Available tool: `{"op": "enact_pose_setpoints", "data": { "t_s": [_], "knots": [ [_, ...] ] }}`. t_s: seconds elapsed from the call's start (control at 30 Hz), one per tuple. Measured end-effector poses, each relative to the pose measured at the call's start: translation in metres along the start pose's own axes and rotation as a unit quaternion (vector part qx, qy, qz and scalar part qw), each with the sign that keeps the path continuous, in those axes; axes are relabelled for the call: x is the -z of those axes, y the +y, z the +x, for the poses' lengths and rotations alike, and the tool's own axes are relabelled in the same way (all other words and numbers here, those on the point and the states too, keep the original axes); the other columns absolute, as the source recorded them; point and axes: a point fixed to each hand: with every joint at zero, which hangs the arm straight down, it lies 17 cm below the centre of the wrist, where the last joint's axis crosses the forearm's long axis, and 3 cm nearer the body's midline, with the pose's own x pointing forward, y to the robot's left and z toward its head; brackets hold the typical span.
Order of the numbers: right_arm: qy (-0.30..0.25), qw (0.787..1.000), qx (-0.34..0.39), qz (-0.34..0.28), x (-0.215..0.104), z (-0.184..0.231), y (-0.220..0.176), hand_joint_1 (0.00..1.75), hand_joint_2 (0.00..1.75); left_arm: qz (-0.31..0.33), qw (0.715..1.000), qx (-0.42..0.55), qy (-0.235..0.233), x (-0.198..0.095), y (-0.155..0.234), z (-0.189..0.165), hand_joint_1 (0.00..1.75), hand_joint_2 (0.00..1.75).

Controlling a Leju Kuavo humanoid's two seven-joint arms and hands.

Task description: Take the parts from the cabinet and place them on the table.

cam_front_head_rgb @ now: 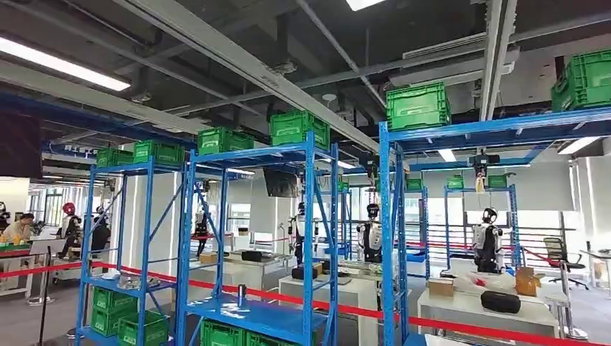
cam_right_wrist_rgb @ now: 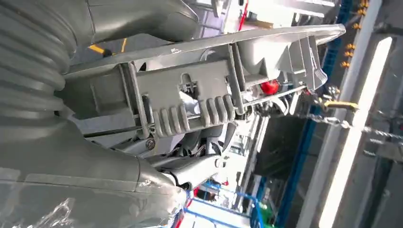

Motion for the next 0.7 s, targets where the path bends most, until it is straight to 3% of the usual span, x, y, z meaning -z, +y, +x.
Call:
{"op": "enact_pose_setpoints", "data": {
  "t_s": [0.7],
  "knots": [
    [0.007,1.0,-0.008,-0.001,-0.0049,-0.0014,0.0013,1.75,1.75,0.001,1.0,0.007,-0.003,-0.0004,-0.0012,-0.0001,0.0,1.75]
  ]
}}
